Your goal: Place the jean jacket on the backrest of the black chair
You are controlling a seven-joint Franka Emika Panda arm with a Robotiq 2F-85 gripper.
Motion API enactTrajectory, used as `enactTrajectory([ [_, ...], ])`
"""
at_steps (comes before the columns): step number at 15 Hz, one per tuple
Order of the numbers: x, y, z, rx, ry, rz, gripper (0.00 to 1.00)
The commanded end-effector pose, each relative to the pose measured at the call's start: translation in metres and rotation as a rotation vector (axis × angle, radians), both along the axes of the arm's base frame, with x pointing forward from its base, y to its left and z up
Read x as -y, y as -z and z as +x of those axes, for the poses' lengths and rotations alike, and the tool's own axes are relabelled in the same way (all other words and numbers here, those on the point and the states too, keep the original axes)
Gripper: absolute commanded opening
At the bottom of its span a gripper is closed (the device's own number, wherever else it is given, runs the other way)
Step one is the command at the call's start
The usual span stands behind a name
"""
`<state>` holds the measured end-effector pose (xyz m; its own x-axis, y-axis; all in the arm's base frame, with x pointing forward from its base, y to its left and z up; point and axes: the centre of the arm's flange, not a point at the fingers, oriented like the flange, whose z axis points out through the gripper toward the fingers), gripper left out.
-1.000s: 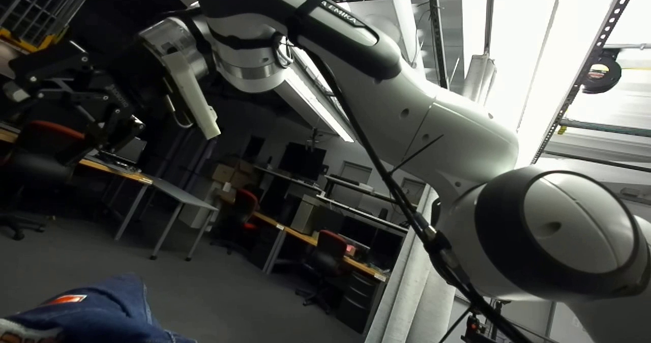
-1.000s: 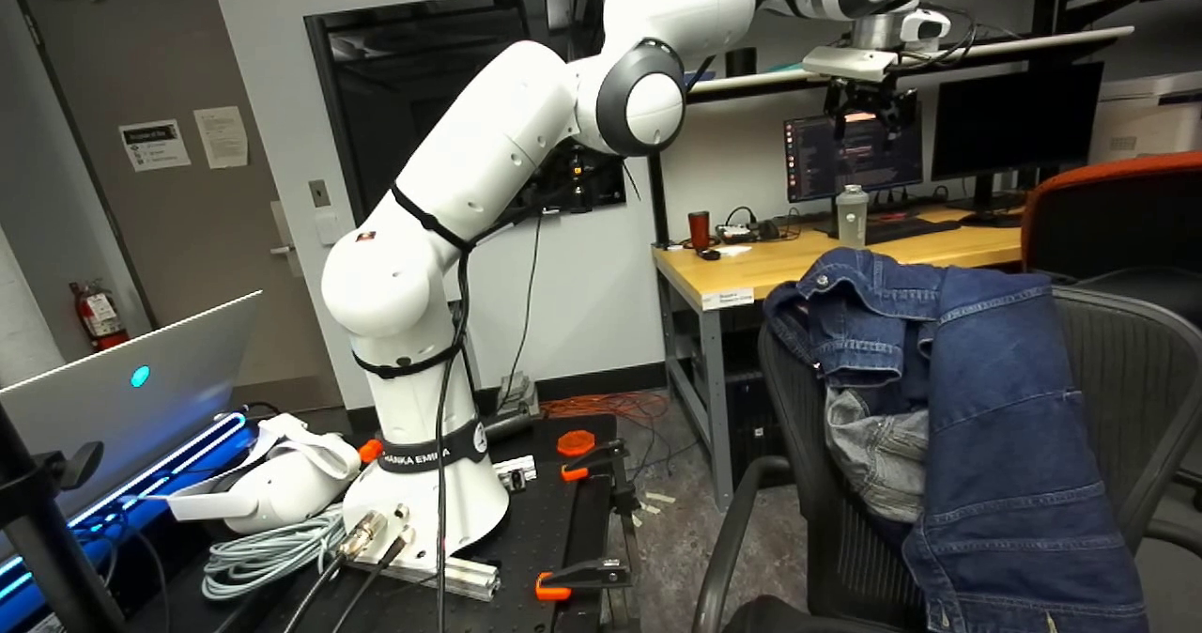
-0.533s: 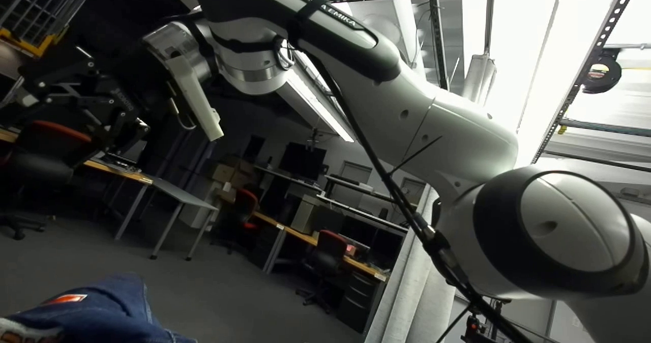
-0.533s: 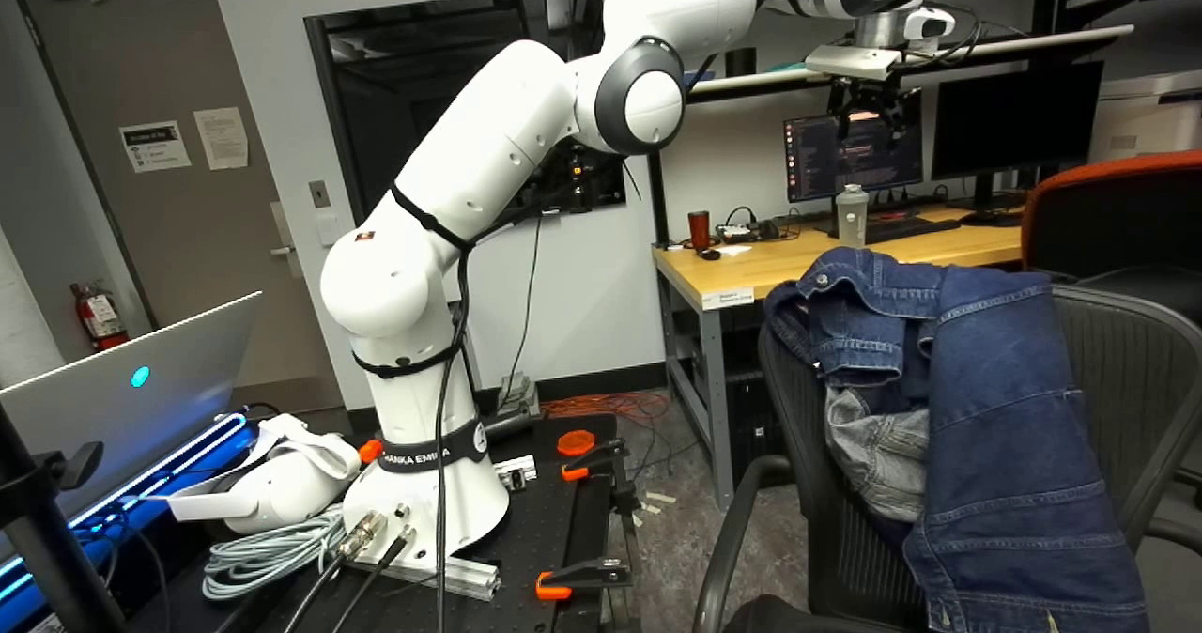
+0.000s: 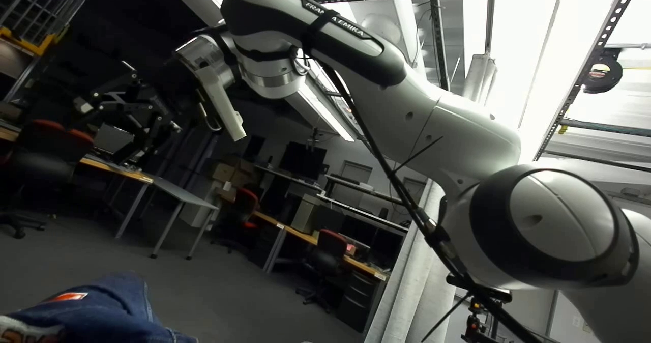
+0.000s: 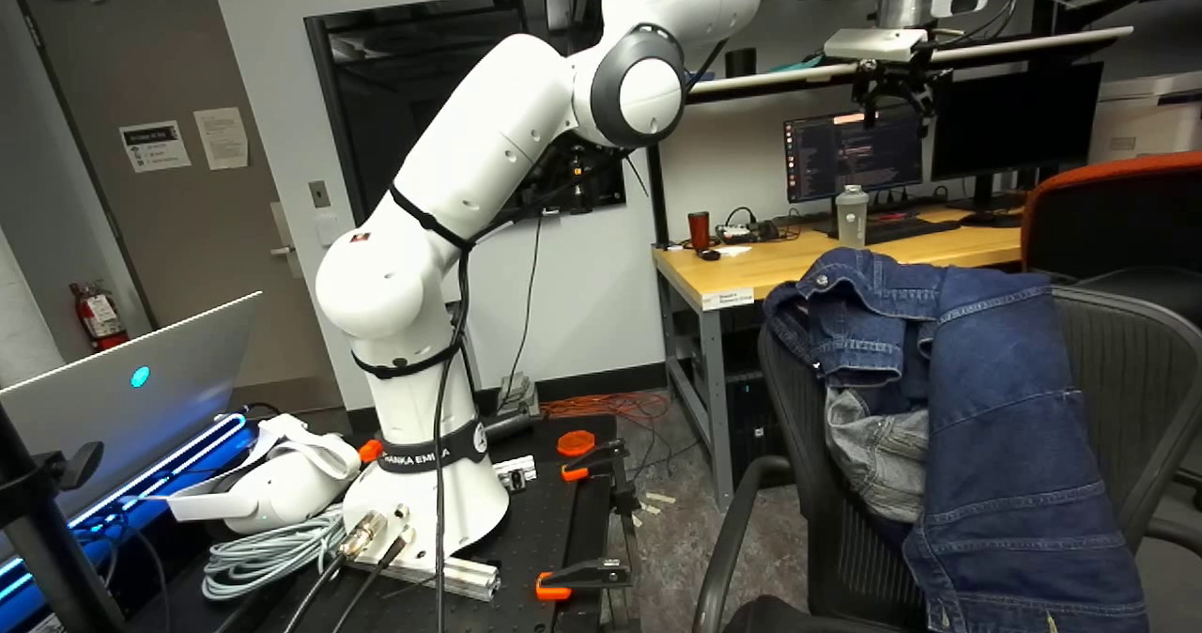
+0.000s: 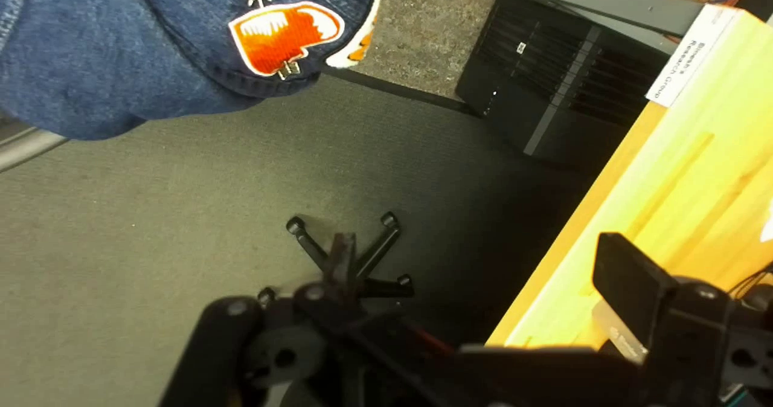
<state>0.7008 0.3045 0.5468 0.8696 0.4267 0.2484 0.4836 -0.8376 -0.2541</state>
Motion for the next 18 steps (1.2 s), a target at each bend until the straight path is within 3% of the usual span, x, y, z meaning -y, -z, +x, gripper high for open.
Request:
enactTrajectory([
  [1,0.028,0.001,-0.022,0.005,0.041,-0.016,1.00],
  [6,0.044,0.001,-0.024,-0.007,0.066,-0.036,1.00],
  [7,0.029,-0.006,0.009,0.006,0.050,-0.016,1.00],
  [18,0.031,-0.005,0.008,-0.003,0.053,-0.025,1.00],
])
